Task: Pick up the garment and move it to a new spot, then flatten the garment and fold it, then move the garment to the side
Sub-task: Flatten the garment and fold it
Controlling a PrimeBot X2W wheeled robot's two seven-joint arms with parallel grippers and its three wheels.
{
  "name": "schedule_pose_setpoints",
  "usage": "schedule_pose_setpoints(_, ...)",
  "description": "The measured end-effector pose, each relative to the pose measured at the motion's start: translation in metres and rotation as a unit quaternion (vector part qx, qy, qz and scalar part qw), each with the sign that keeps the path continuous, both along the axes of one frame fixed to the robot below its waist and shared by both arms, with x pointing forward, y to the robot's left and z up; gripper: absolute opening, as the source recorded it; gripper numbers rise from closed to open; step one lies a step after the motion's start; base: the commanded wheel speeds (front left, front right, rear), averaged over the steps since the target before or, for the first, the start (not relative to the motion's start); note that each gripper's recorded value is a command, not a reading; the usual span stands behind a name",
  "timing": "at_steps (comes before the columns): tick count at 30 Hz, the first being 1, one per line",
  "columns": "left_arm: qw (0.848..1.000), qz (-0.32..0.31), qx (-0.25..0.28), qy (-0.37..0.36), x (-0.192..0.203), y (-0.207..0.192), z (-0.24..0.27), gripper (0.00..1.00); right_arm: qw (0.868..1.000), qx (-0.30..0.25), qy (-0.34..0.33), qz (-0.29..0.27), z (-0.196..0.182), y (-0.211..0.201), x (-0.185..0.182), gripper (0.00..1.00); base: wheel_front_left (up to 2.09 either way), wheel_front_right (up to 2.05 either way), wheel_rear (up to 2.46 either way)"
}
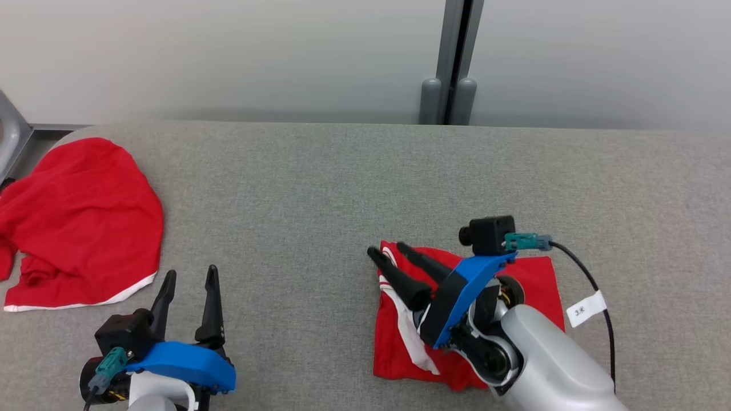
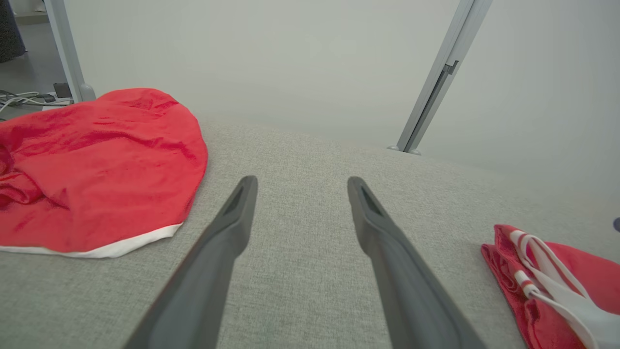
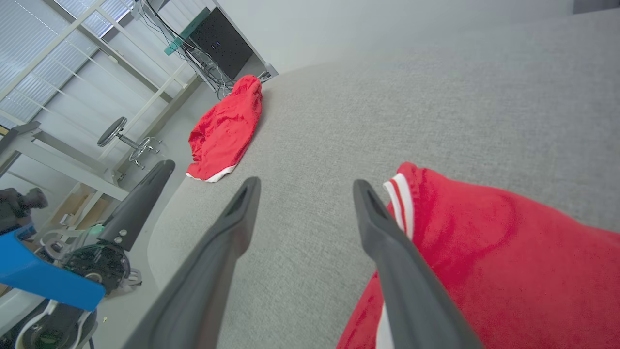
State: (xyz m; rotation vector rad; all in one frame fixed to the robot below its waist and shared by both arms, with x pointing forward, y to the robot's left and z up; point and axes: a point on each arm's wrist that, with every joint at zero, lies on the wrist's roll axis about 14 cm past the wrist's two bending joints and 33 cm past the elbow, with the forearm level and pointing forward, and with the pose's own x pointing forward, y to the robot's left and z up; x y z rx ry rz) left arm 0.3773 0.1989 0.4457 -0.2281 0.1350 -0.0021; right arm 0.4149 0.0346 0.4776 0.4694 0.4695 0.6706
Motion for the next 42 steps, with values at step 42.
schedule_pose_setpoints(42, 0.999, -0.019, 0.022, -0.025, -0.026, -0.009, 0.012, 1.0, 0.906, -0.198, -0.195, -0.318, 0.024, -0.231, -0.051, 1.0, 0.0, 0.0, 0.0)
